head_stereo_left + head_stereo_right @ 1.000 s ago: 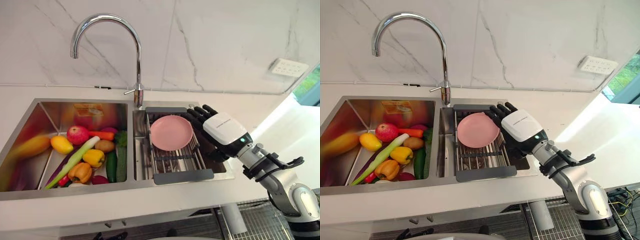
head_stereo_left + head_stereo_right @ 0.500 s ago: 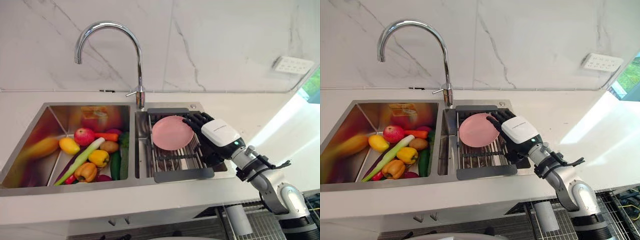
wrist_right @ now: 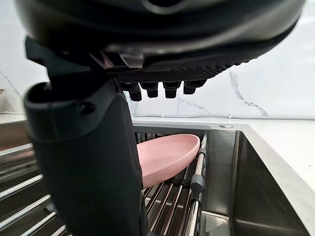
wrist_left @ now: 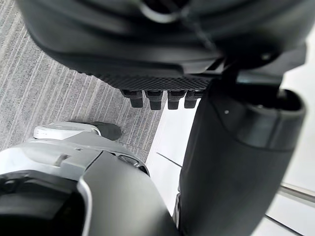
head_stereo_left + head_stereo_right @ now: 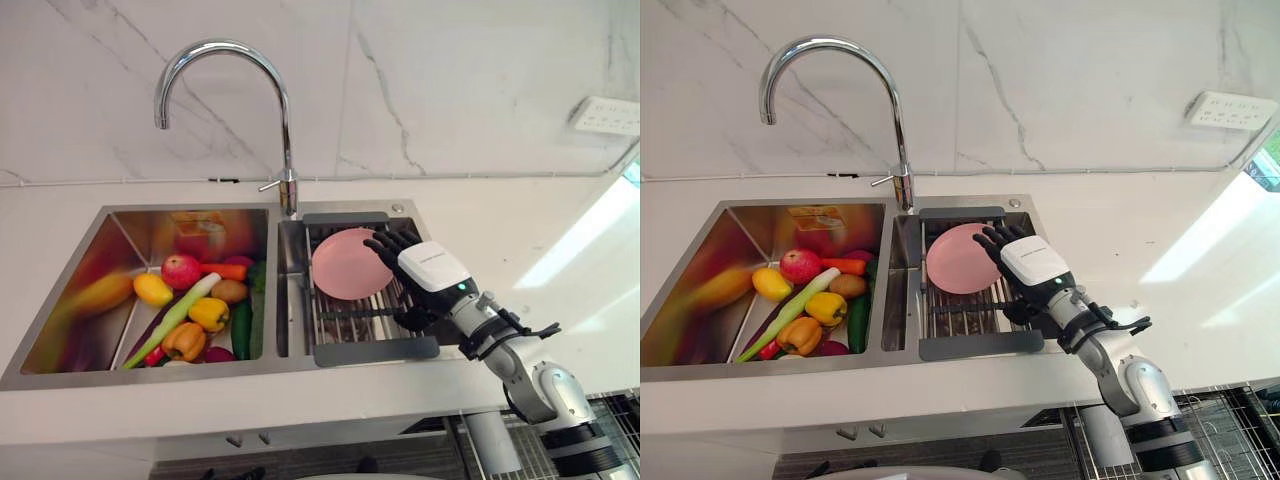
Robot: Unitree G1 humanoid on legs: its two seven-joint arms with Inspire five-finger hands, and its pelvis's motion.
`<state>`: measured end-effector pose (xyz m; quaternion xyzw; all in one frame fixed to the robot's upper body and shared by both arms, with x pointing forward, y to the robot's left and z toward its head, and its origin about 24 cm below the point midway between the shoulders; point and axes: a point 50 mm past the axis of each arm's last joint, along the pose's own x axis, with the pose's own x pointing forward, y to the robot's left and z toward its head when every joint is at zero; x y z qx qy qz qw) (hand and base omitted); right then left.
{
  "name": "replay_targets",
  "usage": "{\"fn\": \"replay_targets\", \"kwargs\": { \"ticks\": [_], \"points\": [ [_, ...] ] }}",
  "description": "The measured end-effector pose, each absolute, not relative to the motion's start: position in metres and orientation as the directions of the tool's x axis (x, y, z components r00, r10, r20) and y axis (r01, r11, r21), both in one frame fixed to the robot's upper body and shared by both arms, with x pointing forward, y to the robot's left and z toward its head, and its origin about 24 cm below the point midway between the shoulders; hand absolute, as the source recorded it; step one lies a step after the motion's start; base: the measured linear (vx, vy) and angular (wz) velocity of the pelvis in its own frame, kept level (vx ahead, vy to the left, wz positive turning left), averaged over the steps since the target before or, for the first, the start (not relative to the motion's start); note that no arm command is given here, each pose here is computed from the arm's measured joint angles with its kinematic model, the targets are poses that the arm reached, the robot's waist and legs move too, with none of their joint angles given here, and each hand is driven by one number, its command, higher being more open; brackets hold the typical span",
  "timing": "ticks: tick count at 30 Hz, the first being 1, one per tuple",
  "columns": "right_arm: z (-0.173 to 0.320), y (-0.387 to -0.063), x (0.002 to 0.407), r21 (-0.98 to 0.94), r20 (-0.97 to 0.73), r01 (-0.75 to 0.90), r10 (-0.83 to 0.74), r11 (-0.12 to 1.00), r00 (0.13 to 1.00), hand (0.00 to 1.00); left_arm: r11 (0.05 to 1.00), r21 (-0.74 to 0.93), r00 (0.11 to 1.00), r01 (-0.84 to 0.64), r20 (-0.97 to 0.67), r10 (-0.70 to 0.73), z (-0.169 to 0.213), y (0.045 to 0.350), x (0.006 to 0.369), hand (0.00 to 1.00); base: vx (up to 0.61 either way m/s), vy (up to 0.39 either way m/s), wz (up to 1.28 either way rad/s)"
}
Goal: Walk over to the sink, pick up the cup, carry it to the dishwasher, place the cup inside the dishwasher, then close the dishwasher door
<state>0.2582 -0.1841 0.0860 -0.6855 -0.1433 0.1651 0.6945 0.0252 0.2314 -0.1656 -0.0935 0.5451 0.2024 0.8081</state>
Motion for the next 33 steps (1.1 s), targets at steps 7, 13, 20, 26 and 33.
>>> {"fn": "replay_targets", "kwargs": {
  "ticks": [7, 13, 20, 26, 33],
  "points": [
    [0.085, -0.177, 0.271, -0.995, -0.027, 0.016, 0.436, -0.094, 0.900, 1.00, 0.914, 0.095, 0.357, -0.395, -0.900, 0.248, -0.163, 0.231, 0.033, 1.00, 0.00, 0.037, 0.07],
    [0.066, -0.170, 0.273, -0.984, -0.118, -0.041, 0.454, -0.176, 0.883, 1.00, 0.925, 0.110, 0.381, -0.364, -0.889, 0.256, -0.163, 0.229, 0.038, 1.00, 0.01, 0.039, 0.07],
    [0.071, -0.162, 0.283, -0.976, -0.120, -0.014, 0.477, -0.219, 0.871, 1.00, 0.926, 0.107, 0.399, -0.363, -0.880, 0.258, -0.161, 0.229, 0.042, 1.00, -0.02, 0.042, 0.07],
    [0.070, -0.166, 0.290, -0.959, -0.120, 0.010, 0.439, -0.283, 0.890, 1.00, 0.926, 0.107, 0.405, -0.362, -0.877, 0.260, -0.161, 0.229, 0.043, 1.00, -0.01, 0.025, 0.06],
    [0.070, -0.168, 0.291, -0.956, -0.092, 0.035, 0.410, -0.290, 0.907, 1.00, 0.926, 0.114, 0.410, -0.359, -0.872, 0.266, -0.160, 0.229, 0.044, 1.00, -0.01, 0.028, 0.05]
  ]
}}
